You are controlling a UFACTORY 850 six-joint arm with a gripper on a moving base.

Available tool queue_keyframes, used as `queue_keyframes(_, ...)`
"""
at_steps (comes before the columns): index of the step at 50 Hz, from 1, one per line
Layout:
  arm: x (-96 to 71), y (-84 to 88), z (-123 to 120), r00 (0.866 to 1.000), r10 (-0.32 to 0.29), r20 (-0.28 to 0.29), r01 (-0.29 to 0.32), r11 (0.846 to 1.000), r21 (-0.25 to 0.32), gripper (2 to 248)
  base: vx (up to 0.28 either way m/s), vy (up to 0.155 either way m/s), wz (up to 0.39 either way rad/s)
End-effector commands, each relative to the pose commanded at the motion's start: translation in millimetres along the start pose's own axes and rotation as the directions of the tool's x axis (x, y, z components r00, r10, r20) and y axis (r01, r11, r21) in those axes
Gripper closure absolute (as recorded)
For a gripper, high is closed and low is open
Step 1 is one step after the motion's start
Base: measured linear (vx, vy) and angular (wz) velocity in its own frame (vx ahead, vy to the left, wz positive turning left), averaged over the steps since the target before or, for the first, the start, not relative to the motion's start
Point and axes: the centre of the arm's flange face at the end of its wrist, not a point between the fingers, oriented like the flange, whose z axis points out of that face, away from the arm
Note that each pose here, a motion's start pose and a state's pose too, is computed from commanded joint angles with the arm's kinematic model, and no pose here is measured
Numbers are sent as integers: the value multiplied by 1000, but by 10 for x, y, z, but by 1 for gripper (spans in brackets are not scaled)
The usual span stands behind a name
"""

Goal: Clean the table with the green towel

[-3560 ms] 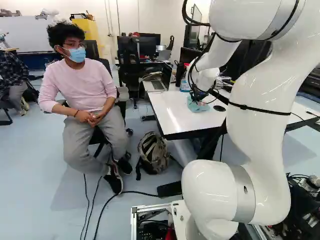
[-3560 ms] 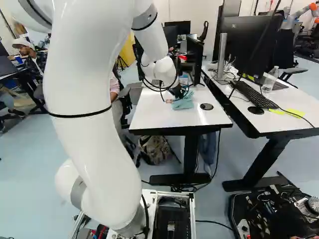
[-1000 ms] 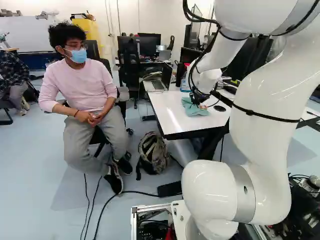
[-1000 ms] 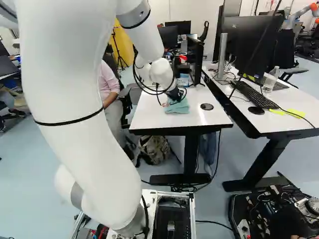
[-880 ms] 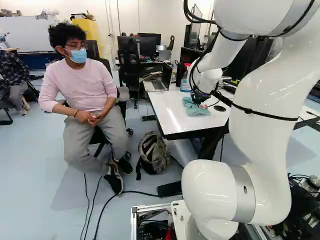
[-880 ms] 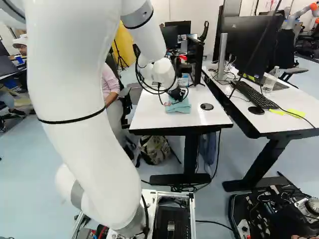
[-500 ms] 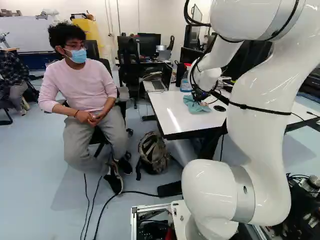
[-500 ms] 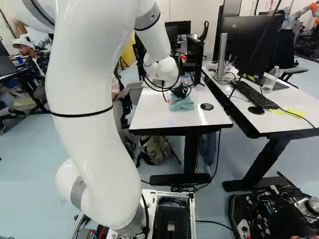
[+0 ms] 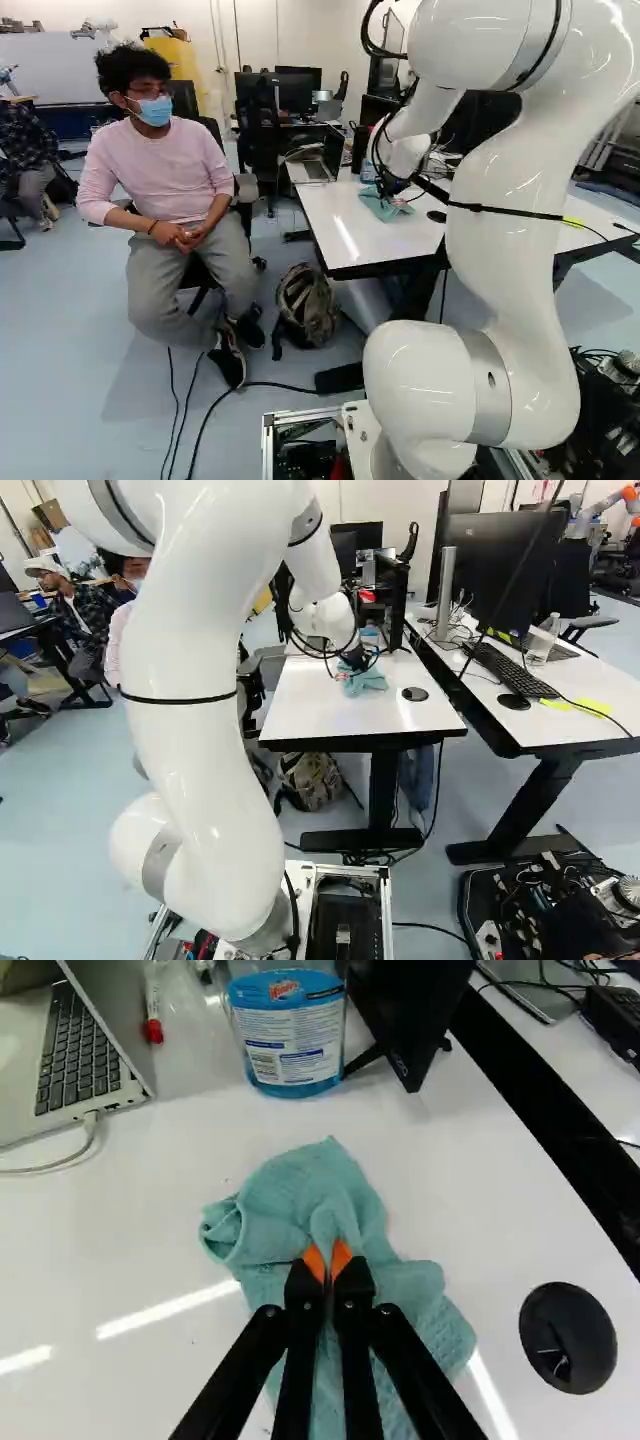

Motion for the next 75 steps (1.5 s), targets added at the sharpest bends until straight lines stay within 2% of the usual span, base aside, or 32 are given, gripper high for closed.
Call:
queue_keyframes(15, 6, -259, 6, 999, -33, -1, 33, 999, 28, 222, 0, 0, 0)
queue_keyframes(50, -139, -835, -133, 994, -109, 3, 109, 990, 94, 222, 0, 0, 0)
queue_keyframes(59, -237, -904, -227, 993, -122, 8, 120, 987, 104, 222, 0, 0, 0)
queue_keyframes(75, -457, -884, -436, 992, -127, 23, 124, 986, 107, 222, 0, 0, 0)
